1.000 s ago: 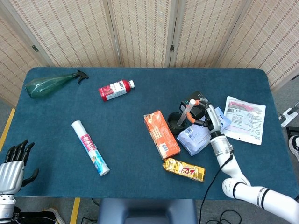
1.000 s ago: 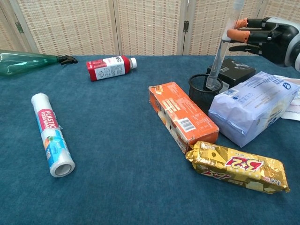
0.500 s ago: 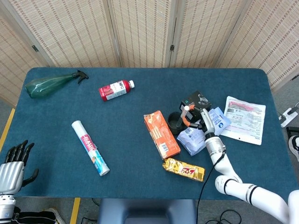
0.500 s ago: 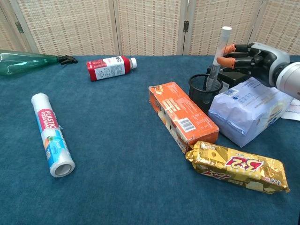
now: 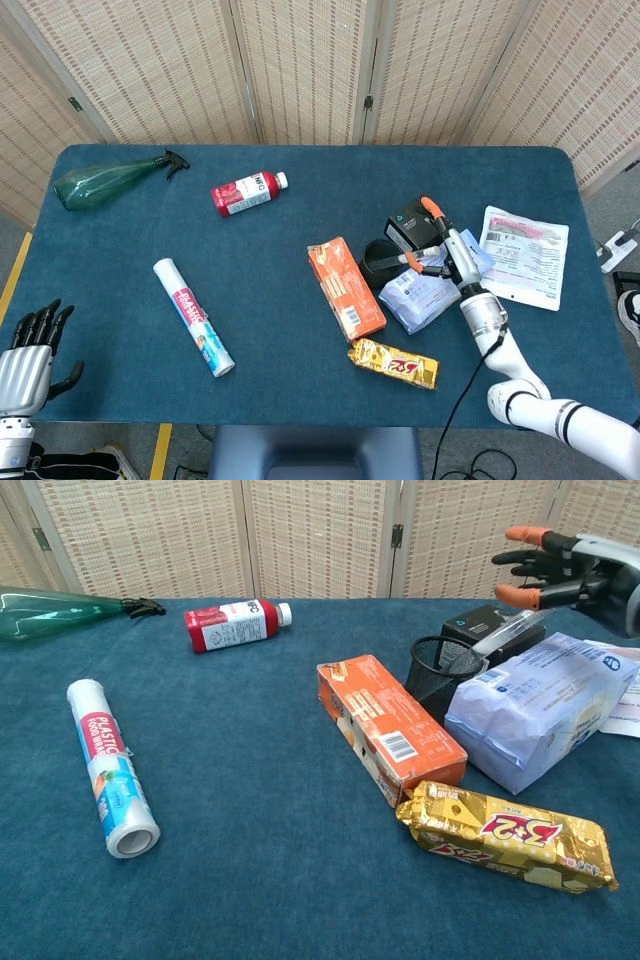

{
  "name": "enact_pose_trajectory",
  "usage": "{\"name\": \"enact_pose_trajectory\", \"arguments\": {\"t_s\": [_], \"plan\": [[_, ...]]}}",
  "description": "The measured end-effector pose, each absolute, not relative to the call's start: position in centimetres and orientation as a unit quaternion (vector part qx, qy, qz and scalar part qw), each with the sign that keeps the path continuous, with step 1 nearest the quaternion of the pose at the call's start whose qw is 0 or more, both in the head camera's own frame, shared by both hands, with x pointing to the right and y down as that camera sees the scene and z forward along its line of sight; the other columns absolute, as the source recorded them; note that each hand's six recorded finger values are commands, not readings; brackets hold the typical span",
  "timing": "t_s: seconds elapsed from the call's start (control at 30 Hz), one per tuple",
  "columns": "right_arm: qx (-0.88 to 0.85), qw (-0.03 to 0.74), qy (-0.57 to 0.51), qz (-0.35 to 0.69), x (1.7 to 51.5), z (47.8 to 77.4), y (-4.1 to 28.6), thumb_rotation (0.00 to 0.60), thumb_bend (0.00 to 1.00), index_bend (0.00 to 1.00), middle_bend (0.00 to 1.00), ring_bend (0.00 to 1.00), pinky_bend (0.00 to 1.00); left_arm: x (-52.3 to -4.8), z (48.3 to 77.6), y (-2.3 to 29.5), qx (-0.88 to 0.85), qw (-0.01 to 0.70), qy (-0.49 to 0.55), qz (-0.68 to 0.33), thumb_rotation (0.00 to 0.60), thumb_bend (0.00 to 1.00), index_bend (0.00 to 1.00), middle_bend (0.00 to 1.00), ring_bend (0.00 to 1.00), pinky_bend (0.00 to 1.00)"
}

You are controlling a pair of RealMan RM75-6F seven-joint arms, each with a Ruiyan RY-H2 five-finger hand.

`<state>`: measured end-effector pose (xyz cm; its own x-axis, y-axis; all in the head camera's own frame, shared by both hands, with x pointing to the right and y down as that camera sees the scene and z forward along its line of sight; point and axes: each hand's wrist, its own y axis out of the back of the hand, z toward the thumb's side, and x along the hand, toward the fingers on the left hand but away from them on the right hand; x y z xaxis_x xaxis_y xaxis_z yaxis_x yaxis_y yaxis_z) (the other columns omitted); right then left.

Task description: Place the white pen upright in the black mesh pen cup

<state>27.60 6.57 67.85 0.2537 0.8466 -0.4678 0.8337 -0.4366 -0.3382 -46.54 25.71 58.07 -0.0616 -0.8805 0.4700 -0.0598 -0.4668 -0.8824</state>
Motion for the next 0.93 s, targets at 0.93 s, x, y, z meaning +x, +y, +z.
{"name": "enact_pose_trajectory", "arguments": {"t_s": [0.93], "plan": [[-0.664, 0.31, -0.459, 0.501, 41.5, 54.7, 19.2, 0.6, 0.39, 0.2, 0.19, 0.05, 0.07, -45.1, 57.3, 24.7, -0.602, 0.354, 0.401, -0.593, 0.6, 0.39, 0.12, 0.04, 0.05, 0.09]]}}
